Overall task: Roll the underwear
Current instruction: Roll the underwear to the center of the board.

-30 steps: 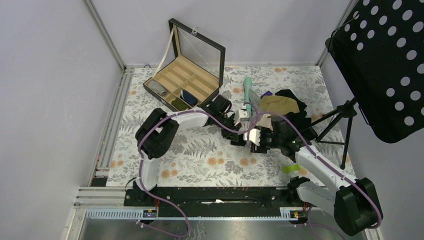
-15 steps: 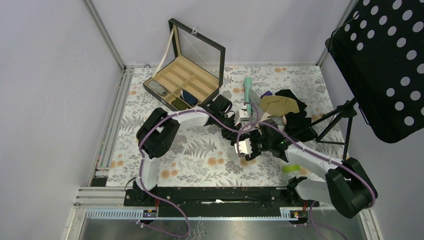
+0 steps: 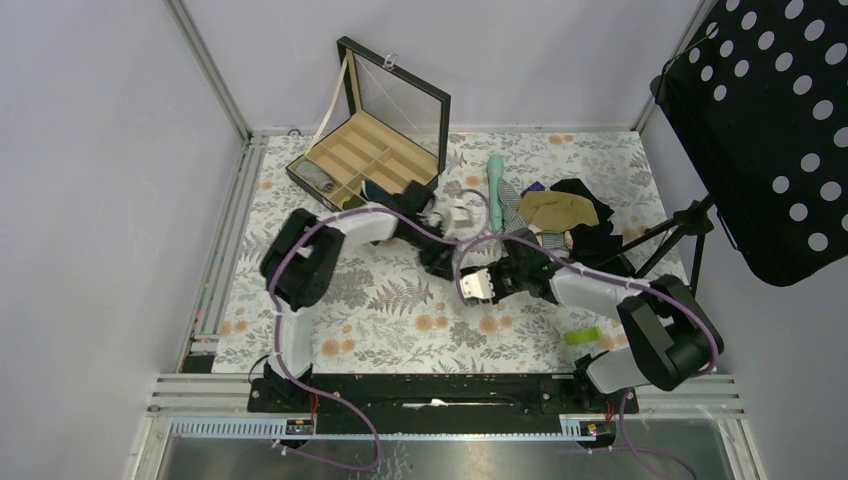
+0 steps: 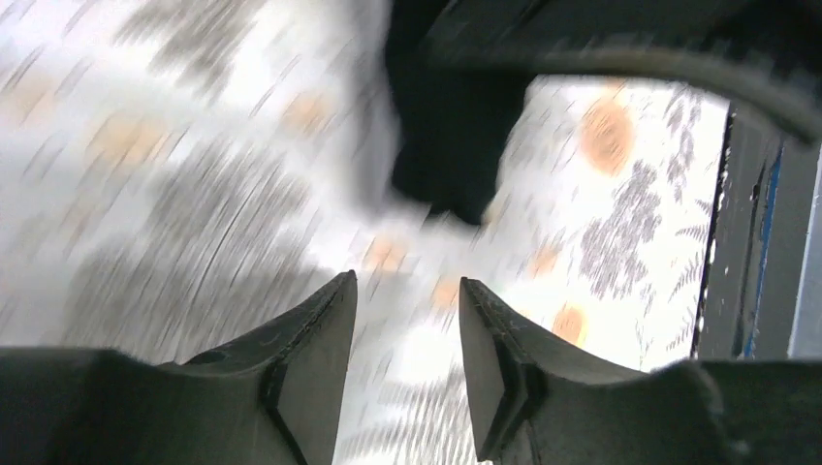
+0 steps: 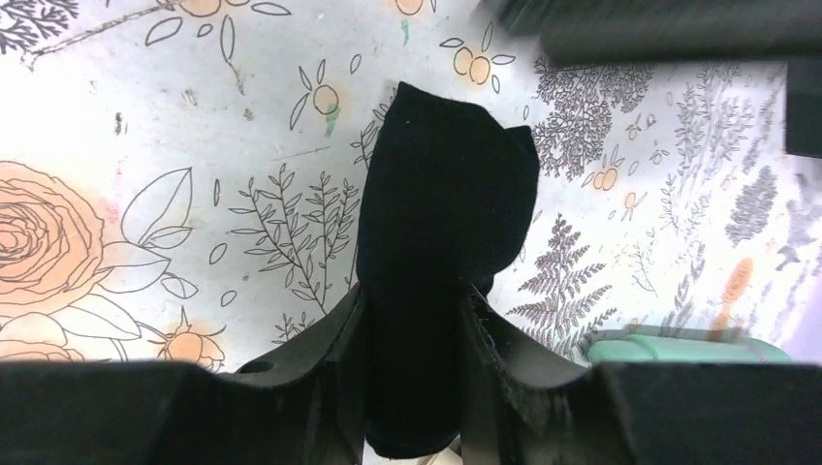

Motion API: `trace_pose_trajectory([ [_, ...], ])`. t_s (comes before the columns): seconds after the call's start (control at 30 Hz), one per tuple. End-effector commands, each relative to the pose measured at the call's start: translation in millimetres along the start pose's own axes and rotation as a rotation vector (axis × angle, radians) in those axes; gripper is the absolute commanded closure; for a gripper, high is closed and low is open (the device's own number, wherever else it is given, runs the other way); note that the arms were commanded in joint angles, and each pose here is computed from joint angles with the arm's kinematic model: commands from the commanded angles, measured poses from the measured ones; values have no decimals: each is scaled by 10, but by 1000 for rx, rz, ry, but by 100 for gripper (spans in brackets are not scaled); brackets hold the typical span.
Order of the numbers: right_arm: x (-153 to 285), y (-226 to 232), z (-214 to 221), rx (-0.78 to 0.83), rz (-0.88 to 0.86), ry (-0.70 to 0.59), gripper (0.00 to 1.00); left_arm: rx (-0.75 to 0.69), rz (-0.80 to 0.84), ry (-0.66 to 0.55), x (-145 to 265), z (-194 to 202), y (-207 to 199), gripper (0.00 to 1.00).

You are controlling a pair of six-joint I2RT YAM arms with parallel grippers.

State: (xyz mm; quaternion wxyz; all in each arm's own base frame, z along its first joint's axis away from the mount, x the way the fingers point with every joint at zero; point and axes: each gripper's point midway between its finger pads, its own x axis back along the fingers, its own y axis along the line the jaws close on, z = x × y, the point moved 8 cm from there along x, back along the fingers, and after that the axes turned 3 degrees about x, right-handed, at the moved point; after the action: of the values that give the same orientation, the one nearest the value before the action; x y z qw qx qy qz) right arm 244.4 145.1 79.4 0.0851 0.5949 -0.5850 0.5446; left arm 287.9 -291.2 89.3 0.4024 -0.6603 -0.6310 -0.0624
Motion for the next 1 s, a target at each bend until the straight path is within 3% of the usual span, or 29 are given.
trace_pose_trajectory([
  [0.0,-11,281,-22,-173,-288,1,73,100,-104,-124,998,74,-3,52],
  [0.1,-51,165,-54,-314,-413,21,78,23,-256,-149,1429,160,-162,51],
  [0.2,-82,128,-32,-484,-539,24,84,-141,-380,-199,1614,214,-498,50],
  [0.37,-160,22,59,-712,-684,-3,87,-546,-572,-234,1558,265,-960,45],
  [0.47,-210,18,135,-803,-753,-2,87,-732,-582,-200,1309,278,-1026,41],
  [0.67,-281,96,300,-916,-799,24,87,-905,-504,-218,717,26,-981,34],
  [0.97,-316,139,410,-988,-739,26,85,-929,-509,-267,233,-295,-674,34],
])
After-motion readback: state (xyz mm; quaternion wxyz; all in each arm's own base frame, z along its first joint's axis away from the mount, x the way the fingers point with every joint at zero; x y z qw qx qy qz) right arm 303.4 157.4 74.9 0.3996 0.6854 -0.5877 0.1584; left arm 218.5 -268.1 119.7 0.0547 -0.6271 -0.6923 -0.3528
